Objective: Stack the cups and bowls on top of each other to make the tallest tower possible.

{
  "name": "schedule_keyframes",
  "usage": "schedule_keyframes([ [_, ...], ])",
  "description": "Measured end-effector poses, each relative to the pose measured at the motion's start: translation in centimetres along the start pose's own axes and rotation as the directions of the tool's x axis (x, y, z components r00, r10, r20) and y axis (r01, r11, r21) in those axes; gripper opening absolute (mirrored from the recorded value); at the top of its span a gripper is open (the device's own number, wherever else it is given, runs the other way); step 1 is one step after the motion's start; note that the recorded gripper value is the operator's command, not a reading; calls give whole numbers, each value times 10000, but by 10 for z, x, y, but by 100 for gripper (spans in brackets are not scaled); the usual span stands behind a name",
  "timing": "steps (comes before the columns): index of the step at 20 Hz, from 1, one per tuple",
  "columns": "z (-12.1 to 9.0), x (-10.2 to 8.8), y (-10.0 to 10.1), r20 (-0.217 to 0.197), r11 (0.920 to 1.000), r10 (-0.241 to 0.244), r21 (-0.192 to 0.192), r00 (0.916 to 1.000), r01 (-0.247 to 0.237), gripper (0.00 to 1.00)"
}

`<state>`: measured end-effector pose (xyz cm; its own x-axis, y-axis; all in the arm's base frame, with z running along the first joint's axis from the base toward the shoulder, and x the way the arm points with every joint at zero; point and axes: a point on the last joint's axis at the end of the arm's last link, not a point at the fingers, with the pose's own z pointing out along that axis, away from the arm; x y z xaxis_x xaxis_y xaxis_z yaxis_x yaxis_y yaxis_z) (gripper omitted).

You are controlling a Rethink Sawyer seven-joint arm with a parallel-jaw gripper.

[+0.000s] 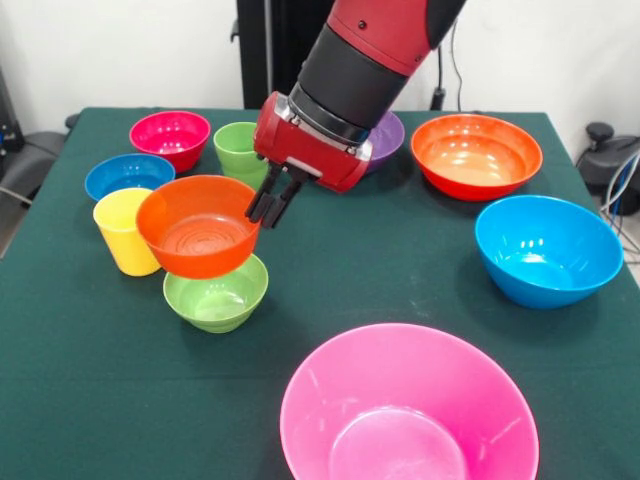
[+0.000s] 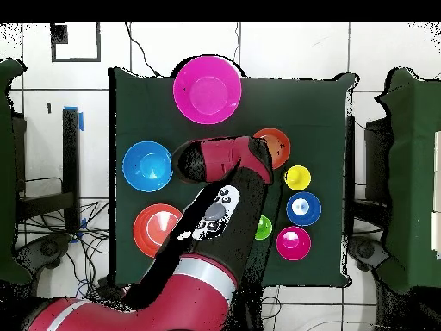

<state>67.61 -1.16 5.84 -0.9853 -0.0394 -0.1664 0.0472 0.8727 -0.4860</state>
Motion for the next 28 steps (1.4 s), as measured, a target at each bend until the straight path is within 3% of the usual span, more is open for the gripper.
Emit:
schedule_keyframes([
  [7,7,5,3,-128,10000,-58,8,9999,58,0],
  [20,48,39,24,-880,9985,-542,54,9946,549,0],
  [28,62,53,29,-1116,9961,-851,122,9901,870,0],
])
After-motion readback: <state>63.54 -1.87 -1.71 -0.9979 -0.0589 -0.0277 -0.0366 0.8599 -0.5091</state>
